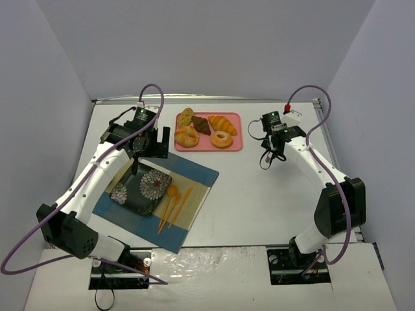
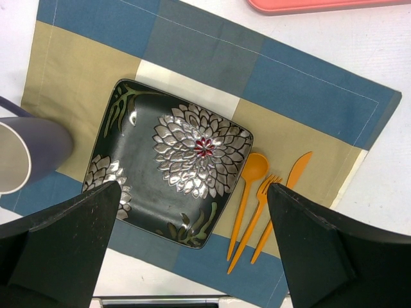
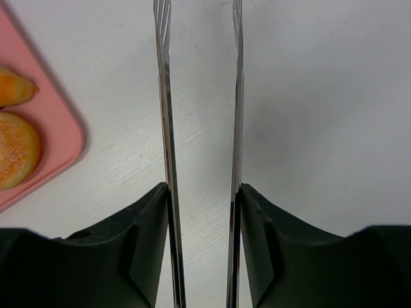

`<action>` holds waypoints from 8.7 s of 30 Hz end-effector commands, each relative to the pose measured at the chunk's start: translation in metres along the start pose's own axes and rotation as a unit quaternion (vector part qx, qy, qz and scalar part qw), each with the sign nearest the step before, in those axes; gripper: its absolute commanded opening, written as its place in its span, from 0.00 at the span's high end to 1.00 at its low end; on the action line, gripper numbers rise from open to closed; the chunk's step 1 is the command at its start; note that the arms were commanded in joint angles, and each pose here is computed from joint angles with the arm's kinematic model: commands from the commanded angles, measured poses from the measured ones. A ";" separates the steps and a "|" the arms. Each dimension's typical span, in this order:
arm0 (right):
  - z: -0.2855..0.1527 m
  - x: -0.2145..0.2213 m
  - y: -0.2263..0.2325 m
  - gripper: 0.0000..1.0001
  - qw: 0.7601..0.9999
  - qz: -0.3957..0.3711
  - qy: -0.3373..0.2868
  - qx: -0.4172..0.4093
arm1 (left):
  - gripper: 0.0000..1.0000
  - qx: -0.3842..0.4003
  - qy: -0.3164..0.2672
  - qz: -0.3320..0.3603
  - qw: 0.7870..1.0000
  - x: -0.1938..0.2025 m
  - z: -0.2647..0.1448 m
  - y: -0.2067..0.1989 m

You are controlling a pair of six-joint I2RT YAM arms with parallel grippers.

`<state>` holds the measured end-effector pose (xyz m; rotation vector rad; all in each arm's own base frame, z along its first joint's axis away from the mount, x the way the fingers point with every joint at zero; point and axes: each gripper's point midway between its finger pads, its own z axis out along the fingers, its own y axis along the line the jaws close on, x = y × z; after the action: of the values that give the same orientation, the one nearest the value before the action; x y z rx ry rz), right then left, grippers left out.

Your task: Place the bread

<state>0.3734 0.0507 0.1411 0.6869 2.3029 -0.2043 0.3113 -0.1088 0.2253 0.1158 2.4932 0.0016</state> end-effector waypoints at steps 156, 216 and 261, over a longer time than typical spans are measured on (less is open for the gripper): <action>-0.220 0.112 0.241 1.00 0.805 -0.313 0.092 -0.496 | 0.03 -0.220 -0.098 -0.257 0.936 -0.019 -0.036 0.141; -0.230 0.271 0.251 0.59 0.743 -0.440 0.149 -0.482 | 0.03 -0.202 -0.104 -0.293 0.929 0.014 -0.055 0.144; -0.257 0.244 0.253 0.49 0.740 -0.446 0.118 -0.489 | 0.03 -0.116 -0.114 -0.293 0.942 0.002 -0.053 0.116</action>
<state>0.2014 0.4453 0.1285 -1.0172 2.4522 0.6367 0.2805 0.0082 0.2498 -0.6991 2.2611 0.0680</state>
